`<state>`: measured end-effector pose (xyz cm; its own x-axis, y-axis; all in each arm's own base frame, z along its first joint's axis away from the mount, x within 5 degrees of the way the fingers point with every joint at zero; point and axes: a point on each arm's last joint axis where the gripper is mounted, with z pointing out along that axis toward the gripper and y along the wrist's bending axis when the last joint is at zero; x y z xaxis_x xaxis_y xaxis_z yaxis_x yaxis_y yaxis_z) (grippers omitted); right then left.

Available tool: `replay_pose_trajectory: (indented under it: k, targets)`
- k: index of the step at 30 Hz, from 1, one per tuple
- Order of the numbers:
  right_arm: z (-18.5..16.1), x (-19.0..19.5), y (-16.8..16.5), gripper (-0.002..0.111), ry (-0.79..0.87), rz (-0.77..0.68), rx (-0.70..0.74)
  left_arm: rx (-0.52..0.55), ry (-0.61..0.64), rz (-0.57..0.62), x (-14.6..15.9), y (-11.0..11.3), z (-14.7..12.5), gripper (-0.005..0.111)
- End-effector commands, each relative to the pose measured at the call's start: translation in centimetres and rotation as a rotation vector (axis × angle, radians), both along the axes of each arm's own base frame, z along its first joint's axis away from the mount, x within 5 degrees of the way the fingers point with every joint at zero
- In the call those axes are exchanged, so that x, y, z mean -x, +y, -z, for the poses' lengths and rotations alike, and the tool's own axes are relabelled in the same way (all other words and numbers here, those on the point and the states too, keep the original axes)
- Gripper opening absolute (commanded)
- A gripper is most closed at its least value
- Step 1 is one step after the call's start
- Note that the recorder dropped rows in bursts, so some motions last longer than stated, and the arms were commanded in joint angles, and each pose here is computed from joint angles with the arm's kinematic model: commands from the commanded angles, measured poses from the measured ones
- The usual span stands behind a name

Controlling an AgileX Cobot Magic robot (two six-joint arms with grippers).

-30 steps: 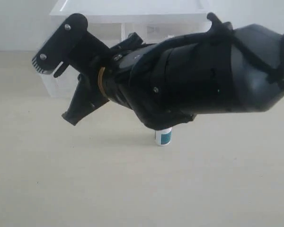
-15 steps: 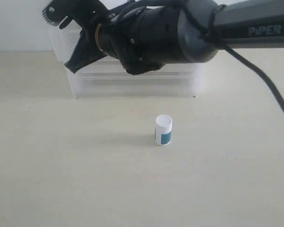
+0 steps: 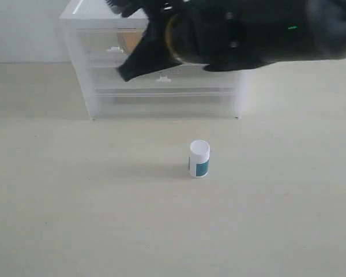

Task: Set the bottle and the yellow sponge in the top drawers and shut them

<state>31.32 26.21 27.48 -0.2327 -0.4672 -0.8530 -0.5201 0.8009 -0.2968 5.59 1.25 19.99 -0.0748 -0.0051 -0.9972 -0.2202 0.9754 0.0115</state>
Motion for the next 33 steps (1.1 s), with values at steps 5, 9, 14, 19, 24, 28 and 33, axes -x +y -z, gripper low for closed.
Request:
replay_pose_trajectory:
  k: [5, 9, 14, 19, 24, 28, 33]
  targets:
    - [-0.8, -0.7, -14.4, 0.000, 0.153, 0.450, -0.547, 0.000, -0.006, 0.006, -0.1, 0.0, 0.0, 0.004]
    - [1.8, -1.8, -12.5, 0.000, 0.387, 0.236, -0.566, -0.001, -0.008, 0.007, -0.1, 0.0, 0.0, 0.004]
    - [1.3, 0.4, -7.1, 0.000, 0.632, -0.582, -0.559, -0.001, -0.008, 0.007, -0.1, 0.0, 0.0, 0.004]
    - [-3.6, 0.0, -7.0, 0.000, 0.497, -0.804, -0.822, -0.001, -0.008, 0.007, -0.1, 0.0, 0.0, 0.004]
    - [-5.6, -4.6, -12.0, 0.000, 0.232, -0.251, -1.024, -0.001, -0.008, 0.007, -0.1, 0.0, 0.0, 0.004]
    - [-3.8, -5.3, -15.8, 0.000, 0.102, 0.228, -0.618, -0.001, -0.010, 0.007, -0.1, 0.0, 0.0, 0.004]
    - [-3.9, -4.0, -20.1, 0.000, -0.061, 0.648, 0.043, -0.001, -0.010, 0.007, -0.1, 0.0, 0.0, 0.004]
